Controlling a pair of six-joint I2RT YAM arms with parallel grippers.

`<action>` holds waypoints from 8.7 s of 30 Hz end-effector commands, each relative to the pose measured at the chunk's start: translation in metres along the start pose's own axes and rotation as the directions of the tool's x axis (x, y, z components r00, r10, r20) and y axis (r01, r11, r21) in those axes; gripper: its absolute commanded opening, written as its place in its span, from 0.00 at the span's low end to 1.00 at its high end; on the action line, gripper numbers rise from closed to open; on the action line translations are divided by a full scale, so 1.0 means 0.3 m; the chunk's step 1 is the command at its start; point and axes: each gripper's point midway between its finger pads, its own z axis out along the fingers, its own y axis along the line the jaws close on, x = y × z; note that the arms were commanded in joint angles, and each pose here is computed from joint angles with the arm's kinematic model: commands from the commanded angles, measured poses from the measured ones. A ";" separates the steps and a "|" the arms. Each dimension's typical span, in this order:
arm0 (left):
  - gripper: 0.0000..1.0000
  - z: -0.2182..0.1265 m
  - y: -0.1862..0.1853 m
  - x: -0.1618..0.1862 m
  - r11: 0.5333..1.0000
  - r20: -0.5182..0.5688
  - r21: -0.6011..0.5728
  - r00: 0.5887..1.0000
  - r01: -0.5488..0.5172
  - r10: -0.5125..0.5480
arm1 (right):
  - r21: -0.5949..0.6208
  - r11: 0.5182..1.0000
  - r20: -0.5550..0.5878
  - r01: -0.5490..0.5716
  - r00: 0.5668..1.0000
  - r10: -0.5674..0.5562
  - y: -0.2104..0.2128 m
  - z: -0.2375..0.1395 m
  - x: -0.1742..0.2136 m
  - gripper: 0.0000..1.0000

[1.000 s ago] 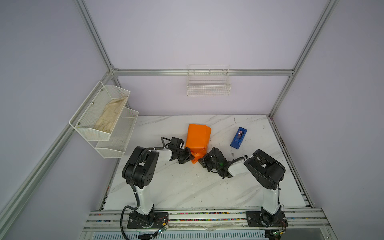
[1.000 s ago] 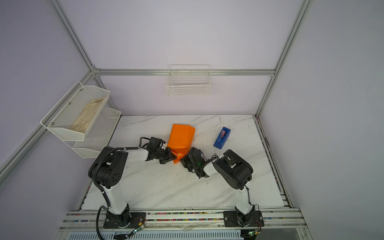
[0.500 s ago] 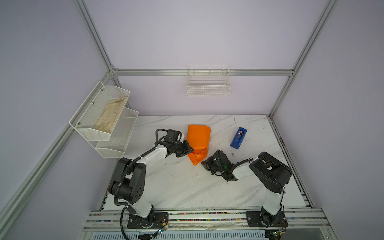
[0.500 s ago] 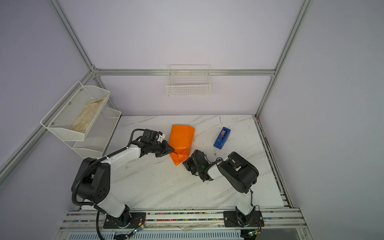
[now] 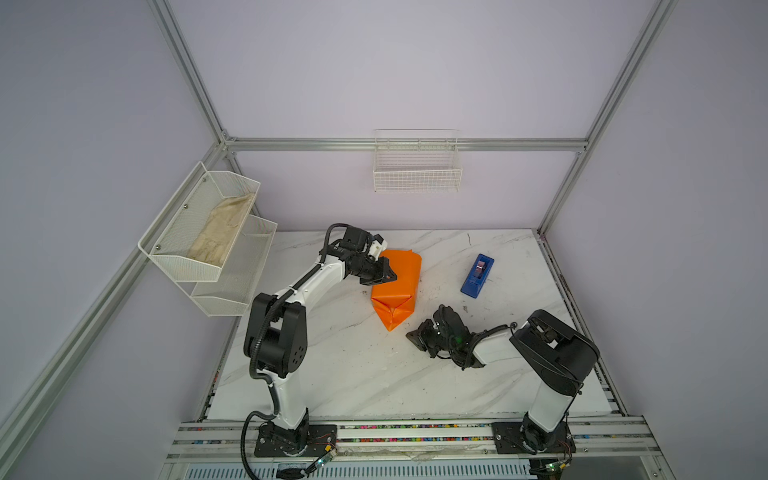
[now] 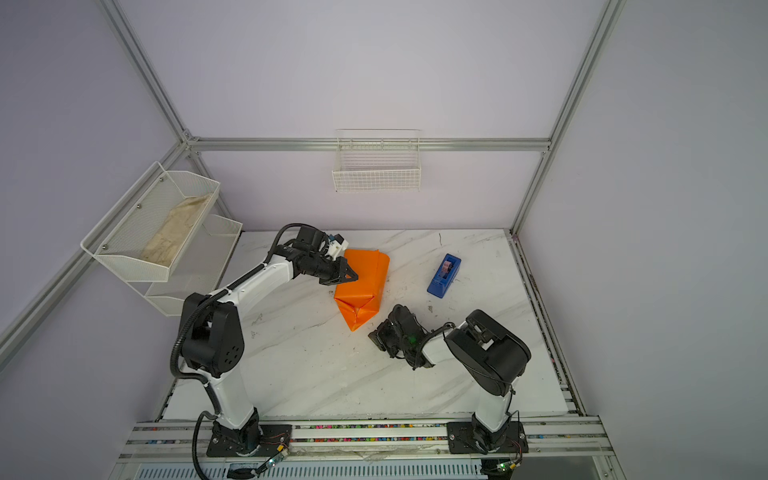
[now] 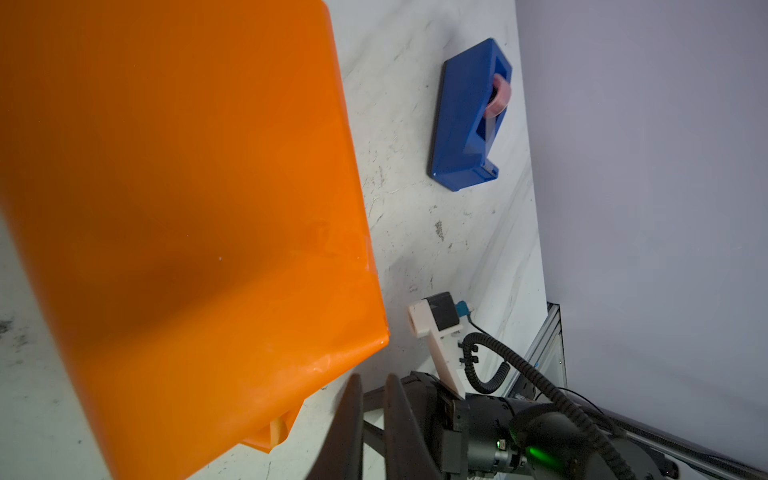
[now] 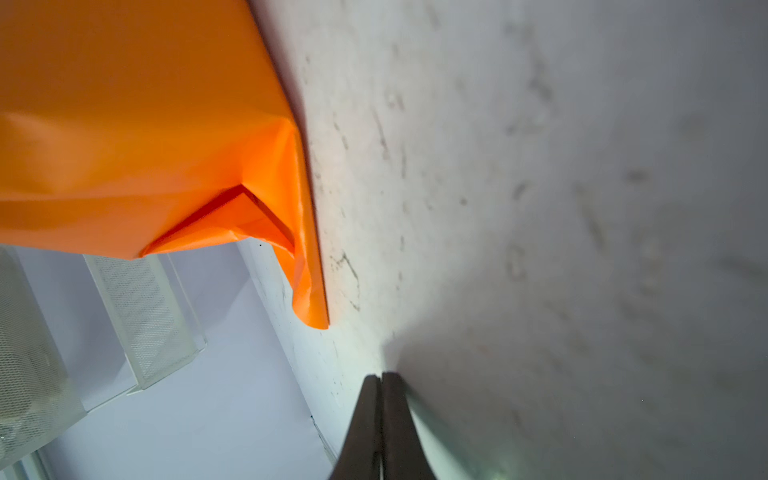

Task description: Wrap the gift box in paper

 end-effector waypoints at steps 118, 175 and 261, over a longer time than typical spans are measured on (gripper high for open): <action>1.00 -0.180 -0.093 0.143 0.007 0.017 -0.415 0.000 -0.910 1.000 | -0.091 0.962 0.164 -0.259 0.949 0.271 0.162 -0.024 -0.197 0.00; 0.94 0.132 0.175 0.145 -0.018 -0.075 -0.514 0.024 -0.858 0.997 | -0.130 0.965 0.095 -0.229 0.966 0.242 0.238 -0.041 -0.167 0.12; 0.63 0.093 0.173 0.093 0.136 -0.011 -0.448 0.157 -0.883 0.987 | -0.314 0.902 0.103 0.296 0.955 -0.278 0.445 -0.210 -0.227 0.02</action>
